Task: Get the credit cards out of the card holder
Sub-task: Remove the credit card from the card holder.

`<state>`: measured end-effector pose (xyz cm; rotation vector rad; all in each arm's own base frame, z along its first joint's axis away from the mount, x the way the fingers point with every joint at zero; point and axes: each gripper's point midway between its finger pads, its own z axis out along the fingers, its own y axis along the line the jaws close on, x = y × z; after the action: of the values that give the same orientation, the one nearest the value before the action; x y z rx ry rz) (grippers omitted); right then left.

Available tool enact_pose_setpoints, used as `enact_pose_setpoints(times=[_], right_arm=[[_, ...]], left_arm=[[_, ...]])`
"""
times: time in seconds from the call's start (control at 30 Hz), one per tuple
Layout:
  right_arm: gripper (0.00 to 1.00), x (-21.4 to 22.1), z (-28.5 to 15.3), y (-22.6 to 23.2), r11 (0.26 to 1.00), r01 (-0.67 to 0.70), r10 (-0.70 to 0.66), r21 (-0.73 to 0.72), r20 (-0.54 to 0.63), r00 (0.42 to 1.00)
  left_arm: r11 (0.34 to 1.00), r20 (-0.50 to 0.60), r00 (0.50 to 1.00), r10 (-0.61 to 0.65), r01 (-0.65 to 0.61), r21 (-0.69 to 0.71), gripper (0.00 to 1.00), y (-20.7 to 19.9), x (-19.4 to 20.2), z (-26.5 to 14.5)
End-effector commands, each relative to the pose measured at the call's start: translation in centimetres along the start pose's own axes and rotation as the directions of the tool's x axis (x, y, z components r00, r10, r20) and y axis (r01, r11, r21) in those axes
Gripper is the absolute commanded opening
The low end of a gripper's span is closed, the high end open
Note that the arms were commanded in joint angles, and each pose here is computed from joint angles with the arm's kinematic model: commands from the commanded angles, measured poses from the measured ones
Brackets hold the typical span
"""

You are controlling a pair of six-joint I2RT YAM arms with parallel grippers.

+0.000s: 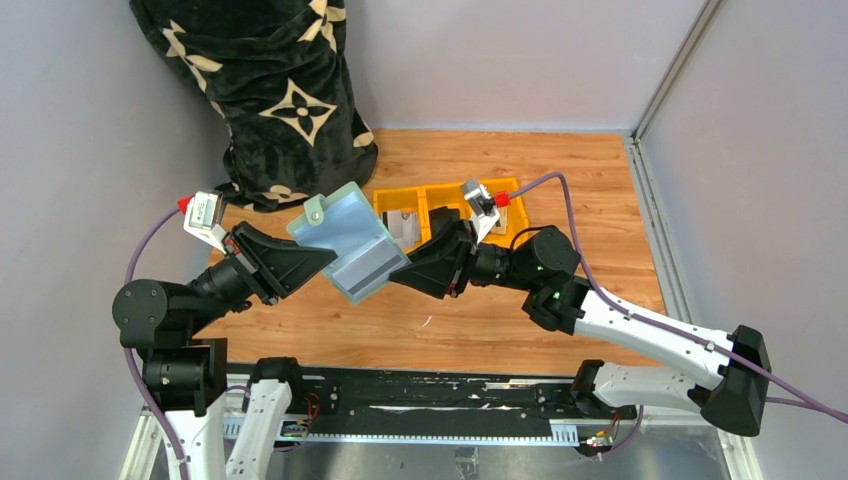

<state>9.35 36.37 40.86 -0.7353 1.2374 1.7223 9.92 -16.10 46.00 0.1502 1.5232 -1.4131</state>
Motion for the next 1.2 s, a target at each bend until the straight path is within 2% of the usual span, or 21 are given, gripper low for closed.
enact_pose_setpoints(times=[0.0, 0.2, 0.5, 1.17], right_arm=[[0.34, -1.3, 0.1, -1.6, 0.996, 0.028, -0.034, 0.087, 0.069, 0.997], [0.35, -1.8, -0.1, -2.1, 0.993, 0.038, -0.050, 0.114, 0.104, 0.993], [0.36, -1.2, 0.1, -2.0, 0.996, 0.015, -0.025, 0.091, 0.105, 0.994], [0.36, -3.0, 1.2, -0.9, 0.999, 0.030, -0.036, 0.041, 0.151, 0.988]], left_arm=[[0.999, -0.003, 1.000, 0.019, -0.019, 0.034, 0.00, -1.5, -0.3, -0.1], [0.999, -0.002, 1.000, 0.023, -0.023, 0.040, 0.00, -2.0, -0.4, -0.2], [0.999, -0.002, 1.000, 0.021, -0.021, 0.047, 0.00, -2.3, -0.5, -0.2], [0.998, -0.011, 1.000, 0.025, -0.024, 0.058, 0.00, -2.9, -0.5, -0.3]])
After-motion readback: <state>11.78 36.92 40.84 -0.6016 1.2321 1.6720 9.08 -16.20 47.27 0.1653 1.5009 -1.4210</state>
